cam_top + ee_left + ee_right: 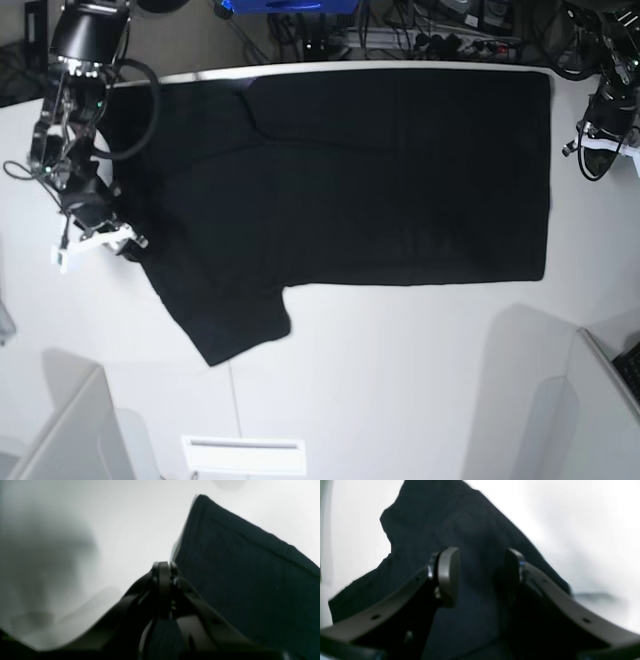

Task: Fold the T-shirt properly
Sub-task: 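Move the right gripper to the hem corner beside the sleeve and grasp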

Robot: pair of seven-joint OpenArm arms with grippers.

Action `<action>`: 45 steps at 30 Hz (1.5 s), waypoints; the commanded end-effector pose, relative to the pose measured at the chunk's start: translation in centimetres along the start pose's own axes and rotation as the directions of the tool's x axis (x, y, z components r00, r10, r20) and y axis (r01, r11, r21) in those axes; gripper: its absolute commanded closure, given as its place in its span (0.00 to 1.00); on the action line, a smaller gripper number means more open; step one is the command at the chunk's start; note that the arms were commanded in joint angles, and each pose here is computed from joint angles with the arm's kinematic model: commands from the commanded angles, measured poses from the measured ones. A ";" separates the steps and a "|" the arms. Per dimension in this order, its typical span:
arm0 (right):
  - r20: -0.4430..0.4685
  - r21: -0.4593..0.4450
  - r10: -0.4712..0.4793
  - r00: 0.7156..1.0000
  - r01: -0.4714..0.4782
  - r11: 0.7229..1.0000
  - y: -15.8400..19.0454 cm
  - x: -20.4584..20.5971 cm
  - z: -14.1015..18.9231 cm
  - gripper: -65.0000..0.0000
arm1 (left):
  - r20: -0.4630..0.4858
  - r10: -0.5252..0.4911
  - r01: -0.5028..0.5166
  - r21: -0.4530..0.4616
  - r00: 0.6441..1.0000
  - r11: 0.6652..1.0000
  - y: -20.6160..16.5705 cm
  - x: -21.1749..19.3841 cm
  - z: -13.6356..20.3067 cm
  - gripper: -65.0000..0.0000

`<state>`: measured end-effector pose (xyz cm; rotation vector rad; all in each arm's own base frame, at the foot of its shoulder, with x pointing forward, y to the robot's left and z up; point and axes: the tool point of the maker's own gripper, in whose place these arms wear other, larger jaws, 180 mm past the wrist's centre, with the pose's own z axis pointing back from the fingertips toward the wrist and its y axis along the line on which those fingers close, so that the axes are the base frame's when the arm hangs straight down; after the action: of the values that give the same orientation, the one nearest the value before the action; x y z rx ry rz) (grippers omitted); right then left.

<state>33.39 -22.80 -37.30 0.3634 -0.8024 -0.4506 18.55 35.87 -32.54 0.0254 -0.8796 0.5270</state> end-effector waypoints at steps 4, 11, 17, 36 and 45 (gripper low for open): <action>0.033 0.034 0.053 0.998 -0.054 0.998 2.1 4.5 -2.6 0.57 | 0.042 -0.019 0.019 -0.008 0.999 1.000 -0.1 1.4 0.3 1.00; -0.075 0.029 0.129 0.989 -0.127 0.992 4.2 6.3 -7.3 0.47 | 0.033 -0.021 0.021 -0.003 0.999 1.000 0.1 1.1 0.4 1.00; -0.097 -0.020 0.175 0.980 -0.178 0.984 4.2 7.0 -10.4 0.40 | 0.034 -0.021 0.021 -0.004 0.999 1.000 0.1 1.1 0.4 0.98; -0.173 -0.013 0.345 0.922 -0.353 0.936 4.0 4.3 -13.8 0.41 | 0.025 -0.004 0.004 0.001 1.000 1.000 0.4 0.8 0.0 0.47; -0.143 -0.019 0.344 0.928 -0.350 0.936 3.4 3.7 -14.0 0.82 | 0.003 0.069 -0.069 0.014 0.998 0.998 1.8 0.9 -2.9 0.47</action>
<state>46.12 -19.57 -43.59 0.2037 -0.6903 -0.1130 19.49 38.01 -35.47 -0.0011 -0.8328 0.6199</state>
